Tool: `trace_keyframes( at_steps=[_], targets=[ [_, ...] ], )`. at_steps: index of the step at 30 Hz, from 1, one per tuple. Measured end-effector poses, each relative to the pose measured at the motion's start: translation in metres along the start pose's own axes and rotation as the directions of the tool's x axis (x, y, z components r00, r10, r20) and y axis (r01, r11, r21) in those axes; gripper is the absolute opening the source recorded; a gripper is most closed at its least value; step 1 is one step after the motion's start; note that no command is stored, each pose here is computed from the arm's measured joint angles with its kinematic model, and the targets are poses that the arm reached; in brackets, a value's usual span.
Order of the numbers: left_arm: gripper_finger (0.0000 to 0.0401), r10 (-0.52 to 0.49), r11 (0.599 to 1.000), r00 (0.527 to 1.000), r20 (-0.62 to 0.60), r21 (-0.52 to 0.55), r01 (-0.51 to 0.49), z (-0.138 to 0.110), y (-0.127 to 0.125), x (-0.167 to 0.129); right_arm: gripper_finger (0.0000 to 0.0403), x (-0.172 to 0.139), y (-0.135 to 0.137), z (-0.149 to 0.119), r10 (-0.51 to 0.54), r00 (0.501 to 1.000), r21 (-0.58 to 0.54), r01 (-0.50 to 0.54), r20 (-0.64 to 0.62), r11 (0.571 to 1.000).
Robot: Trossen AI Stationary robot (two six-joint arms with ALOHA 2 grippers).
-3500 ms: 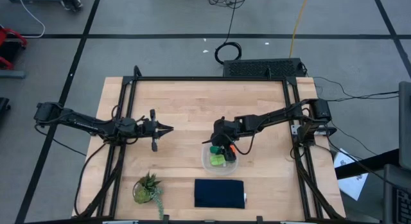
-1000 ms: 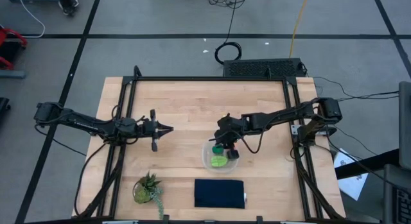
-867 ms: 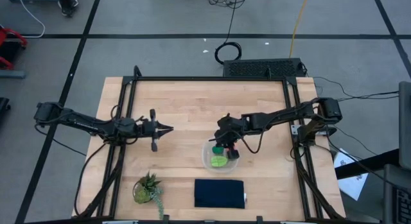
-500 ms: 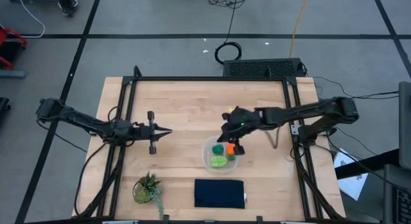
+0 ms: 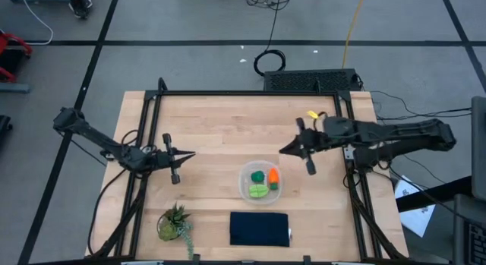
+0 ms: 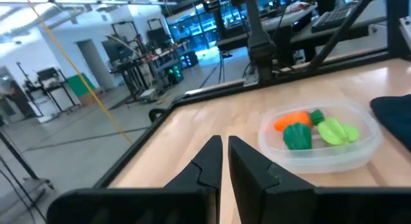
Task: Pick and placing Produce into tupperware
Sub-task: Return to Home Position
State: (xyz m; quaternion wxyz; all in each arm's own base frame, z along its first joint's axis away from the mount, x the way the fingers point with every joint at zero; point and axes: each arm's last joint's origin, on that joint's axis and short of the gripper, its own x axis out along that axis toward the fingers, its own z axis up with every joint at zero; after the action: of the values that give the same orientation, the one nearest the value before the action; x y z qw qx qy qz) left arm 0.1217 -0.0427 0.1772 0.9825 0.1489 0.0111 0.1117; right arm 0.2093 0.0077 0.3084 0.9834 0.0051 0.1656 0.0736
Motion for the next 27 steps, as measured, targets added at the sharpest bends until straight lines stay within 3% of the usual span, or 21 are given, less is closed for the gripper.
trace_keyframes(
  at_steps=[6, 12, 16, 27],
  targets=[
    [0.0030, -0.026, 1.000, 0.999, -0.026, -0.001, 0.026, -0.003, -0.001, -0.002, 0.0000, -0.027, 0.002, -0.033, -0.010, 0.987, 0.005, 0.009, 0.160, 1.000],
    [0.0030, -0.037, 0.999, 0.999, -0.023, -0.028, 0.037, -0.004, 0.002, 0.001, 0.0000, -0.042, -0.007, -0.066, -0.078, 0.973, 0.070, 0.064, 0.218, 0.995],
    [0.0030, -0.022, 0.998, 0.999, -0.041, -0.065, 0.019, -0.007, 0.005, 0.003, 0.0000, -0.046, -0.005, -0.080, -0.012, 0.965, 0.065, -0.005, 0.263, 0.998],
    [0.0030, -0.005, 1.000, 0.999, -0.038, -0.028, 0.004, -0.005, 0.004, -0.003, 0.0000, -0.062, 0.000, -0.116, -0.015, 0.934, 0.111, -0.026, 0.357, 0.994]
  ],
)
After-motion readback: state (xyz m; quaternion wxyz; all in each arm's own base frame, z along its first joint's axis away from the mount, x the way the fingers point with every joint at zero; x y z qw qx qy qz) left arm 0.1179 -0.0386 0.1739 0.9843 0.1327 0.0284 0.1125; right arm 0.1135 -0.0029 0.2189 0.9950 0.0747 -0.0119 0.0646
